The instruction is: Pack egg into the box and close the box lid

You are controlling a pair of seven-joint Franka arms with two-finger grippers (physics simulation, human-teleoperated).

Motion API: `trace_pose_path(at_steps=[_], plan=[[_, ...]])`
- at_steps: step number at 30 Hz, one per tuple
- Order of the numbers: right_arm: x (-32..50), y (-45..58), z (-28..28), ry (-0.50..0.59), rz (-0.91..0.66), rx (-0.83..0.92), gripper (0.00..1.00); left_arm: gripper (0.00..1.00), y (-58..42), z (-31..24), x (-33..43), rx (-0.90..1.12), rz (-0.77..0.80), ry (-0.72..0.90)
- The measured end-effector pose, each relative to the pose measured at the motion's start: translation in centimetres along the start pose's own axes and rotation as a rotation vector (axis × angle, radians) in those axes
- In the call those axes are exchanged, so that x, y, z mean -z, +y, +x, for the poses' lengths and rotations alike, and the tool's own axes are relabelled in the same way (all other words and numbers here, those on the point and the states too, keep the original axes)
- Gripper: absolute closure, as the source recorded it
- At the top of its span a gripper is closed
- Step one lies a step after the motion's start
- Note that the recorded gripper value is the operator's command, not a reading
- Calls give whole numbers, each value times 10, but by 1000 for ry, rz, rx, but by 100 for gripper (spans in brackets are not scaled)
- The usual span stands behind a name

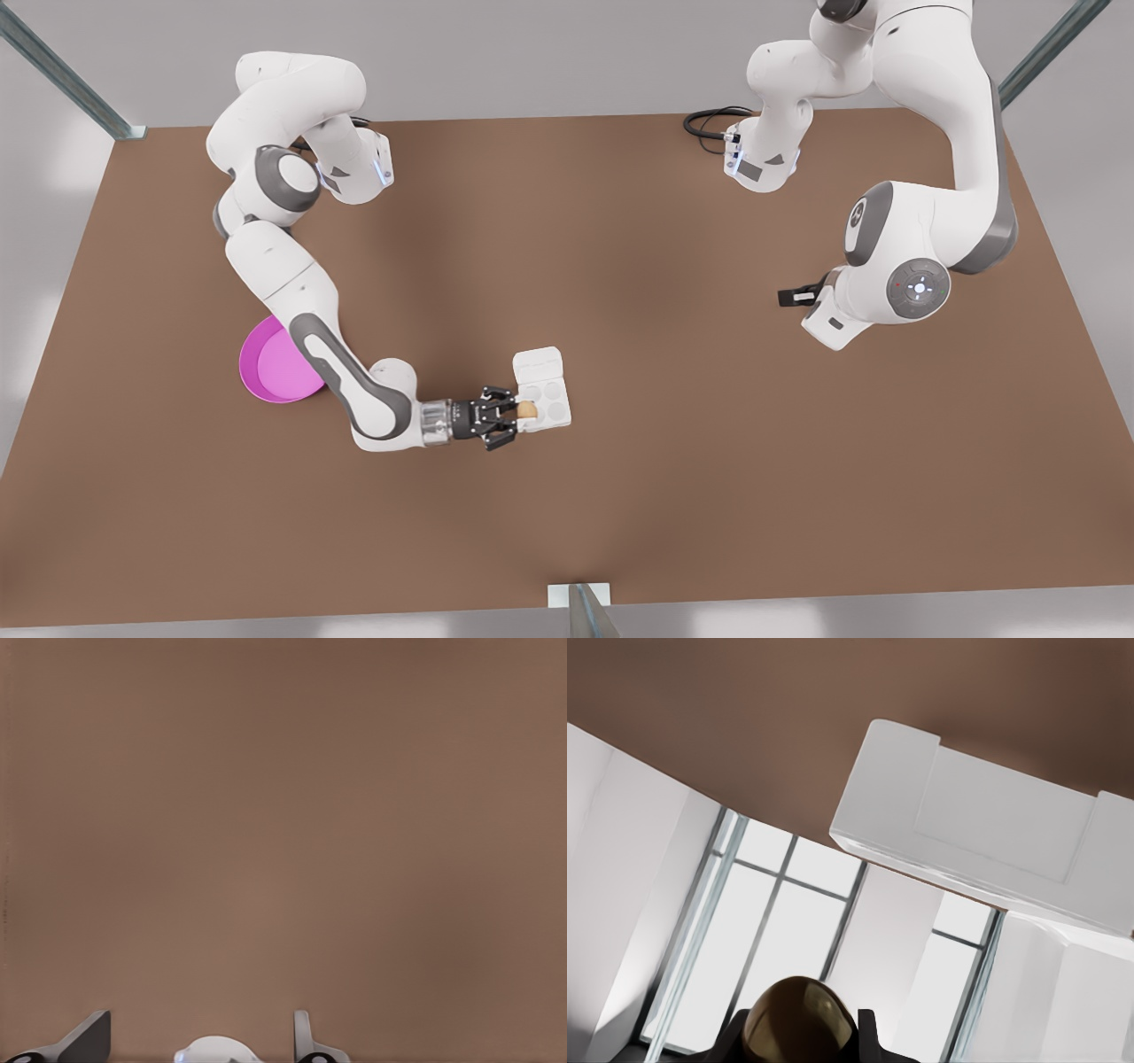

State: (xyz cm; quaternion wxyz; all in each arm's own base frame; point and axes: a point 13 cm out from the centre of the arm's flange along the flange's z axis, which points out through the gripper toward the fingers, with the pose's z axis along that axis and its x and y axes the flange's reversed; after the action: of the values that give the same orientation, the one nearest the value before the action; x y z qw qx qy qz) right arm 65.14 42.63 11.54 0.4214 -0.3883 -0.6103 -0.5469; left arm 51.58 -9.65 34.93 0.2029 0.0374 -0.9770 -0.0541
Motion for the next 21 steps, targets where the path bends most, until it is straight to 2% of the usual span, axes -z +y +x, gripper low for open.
trace_pose_path(at_steps=[13, 14, 15, 16, 21], plan=[[-13, -19, -3, 28, 32, -29, 50, 0, 6, 1, 1, 9, -1, 5], [-13, -19, -4, 28, 31, -31, 47, 0, 6, 1, 1, 9, -1, 6], [-13, -19, -4, 29, 32, -33, 22, 0, 6, 1, 1, 9, -2, 6], [-13, -20, -5, 29, 32, -34, 0, 0, 6, 1, 1, 9, -2, 6], [-13, -19, -4, 30, 33, -37, 0, 0, 6, 1, 1, 10, -4, 5]])
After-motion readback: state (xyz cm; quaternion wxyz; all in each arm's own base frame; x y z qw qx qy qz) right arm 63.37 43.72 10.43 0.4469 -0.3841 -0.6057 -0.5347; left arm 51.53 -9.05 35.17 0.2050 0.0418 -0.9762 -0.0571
